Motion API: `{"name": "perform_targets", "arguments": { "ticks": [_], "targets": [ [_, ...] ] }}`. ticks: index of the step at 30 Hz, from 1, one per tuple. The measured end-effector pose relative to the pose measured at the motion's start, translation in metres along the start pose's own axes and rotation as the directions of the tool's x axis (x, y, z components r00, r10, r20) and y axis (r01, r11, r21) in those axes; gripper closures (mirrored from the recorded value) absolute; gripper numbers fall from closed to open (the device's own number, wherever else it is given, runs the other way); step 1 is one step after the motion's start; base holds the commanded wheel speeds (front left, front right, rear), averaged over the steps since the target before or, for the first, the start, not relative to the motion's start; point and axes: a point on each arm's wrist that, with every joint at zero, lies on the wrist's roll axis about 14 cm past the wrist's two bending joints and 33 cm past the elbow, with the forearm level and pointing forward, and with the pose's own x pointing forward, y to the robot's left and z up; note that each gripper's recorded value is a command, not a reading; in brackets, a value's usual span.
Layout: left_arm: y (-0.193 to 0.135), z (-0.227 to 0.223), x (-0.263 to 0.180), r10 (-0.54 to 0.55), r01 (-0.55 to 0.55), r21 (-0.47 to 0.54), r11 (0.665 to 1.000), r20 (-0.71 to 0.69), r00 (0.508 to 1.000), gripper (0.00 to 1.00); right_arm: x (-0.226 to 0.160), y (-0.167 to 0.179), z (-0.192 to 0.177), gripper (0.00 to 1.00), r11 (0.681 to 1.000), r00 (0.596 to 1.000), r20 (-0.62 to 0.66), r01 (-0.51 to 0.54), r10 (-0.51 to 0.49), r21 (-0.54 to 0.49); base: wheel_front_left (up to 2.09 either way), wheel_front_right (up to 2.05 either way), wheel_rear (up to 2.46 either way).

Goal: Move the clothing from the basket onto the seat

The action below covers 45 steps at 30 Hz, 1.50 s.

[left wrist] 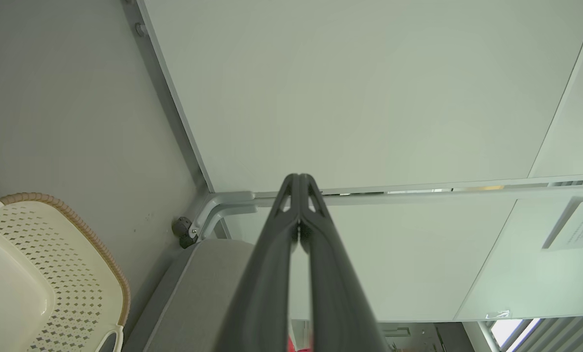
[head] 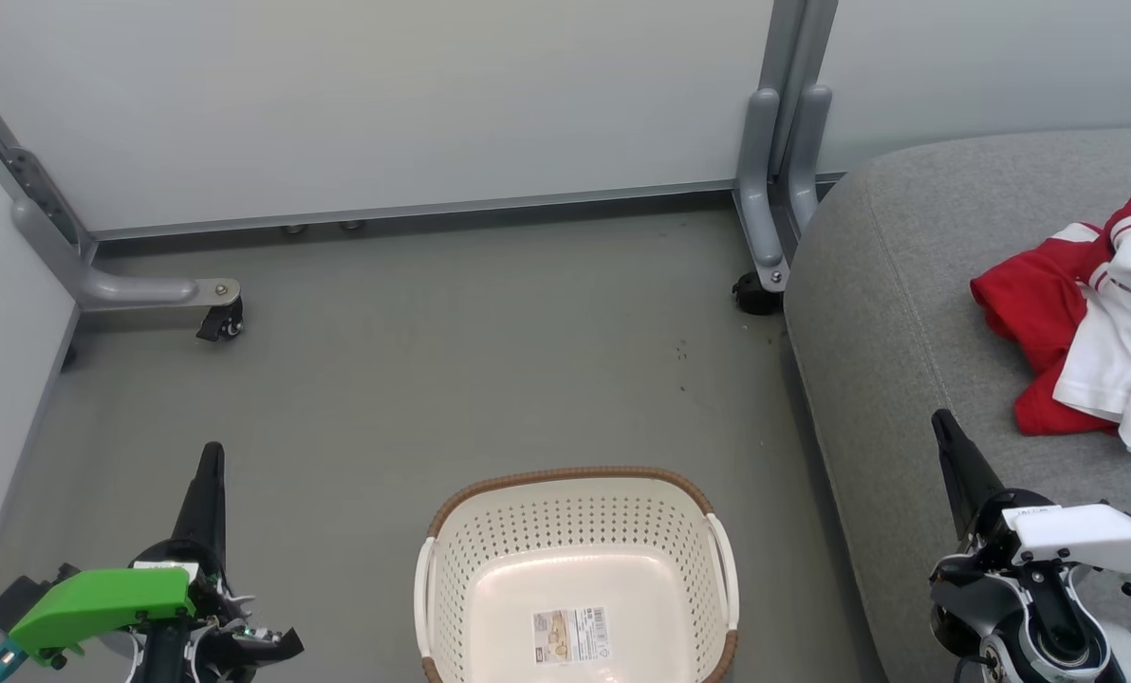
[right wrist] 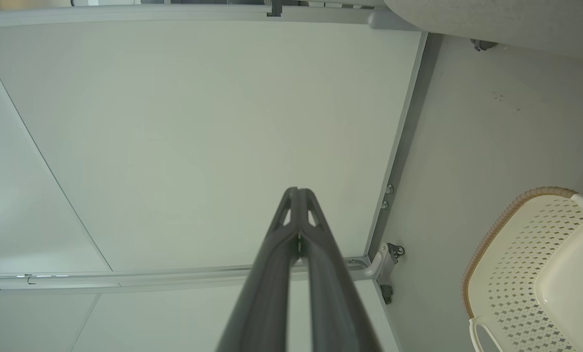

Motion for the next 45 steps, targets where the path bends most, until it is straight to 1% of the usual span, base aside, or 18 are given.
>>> {"name": "perform_targets", "arguments": {
  "ticks": [7, 45],
  "targets": [
    [-0.0043, 0.0017, 0.0013, -0.017, 0.017, -0.048, 0.999, 0.004, 1.0, 1.0, 0.0024, 0.0018, 0.0008, 1.0, 0.999, 1.0, 0.003, -0.006, 0.006, 0.046, 0.0, 0.0, 0.0],
    [-0.005, 0.0014, 0.0016, -0.02, 0.02, -0.049, 0.999, 0.004, 1.0, 1.0, 0.0029, 0.0025, 0.0012, 1.0, 0.999, 1.0, 0.002, -0.009, 0.008, 0.049, 0.0, 0.0, 0.0]
  ]
}}
